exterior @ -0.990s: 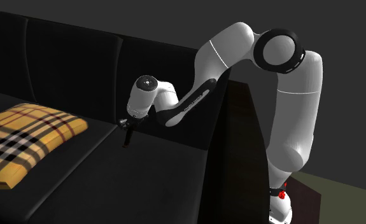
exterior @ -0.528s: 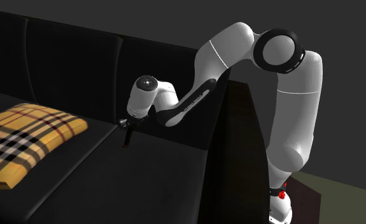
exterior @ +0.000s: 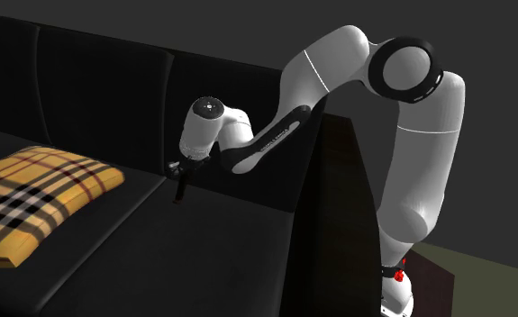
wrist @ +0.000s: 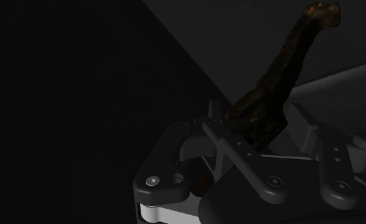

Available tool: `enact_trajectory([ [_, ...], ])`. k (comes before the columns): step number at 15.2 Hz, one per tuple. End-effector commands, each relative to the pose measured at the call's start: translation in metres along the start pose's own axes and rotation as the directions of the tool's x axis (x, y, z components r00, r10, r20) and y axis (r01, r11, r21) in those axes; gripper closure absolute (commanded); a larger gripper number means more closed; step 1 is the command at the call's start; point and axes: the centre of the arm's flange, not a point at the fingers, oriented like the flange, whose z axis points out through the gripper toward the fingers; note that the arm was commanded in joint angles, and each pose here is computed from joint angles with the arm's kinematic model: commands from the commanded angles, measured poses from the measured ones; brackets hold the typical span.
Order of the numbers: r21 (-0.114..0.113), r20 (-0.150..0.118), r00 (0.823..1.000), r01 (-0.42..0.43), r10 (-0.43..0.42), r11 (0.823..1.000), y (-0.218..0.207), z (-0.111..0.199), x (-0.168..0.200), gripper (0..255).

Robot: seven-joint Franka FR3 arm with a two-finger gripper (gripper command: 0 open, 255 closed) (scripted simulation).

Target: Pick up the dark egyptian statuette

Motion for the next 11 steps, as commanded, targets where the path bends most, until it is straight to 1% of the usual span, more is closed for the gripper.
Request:
enact_trajectory([
  [1,0.0,0.0,1.0,0.0,0.0,1.0,0.0,-0.01,0.005,255],
  [9,0.0,0.0,1.0,0.0,0.0,1.0,0.0,-0.047,0.024,255],
  [11,0.0,0.0,1.0,0.0,0.0,1.0,0.0,-0.048,0.025,255],
])
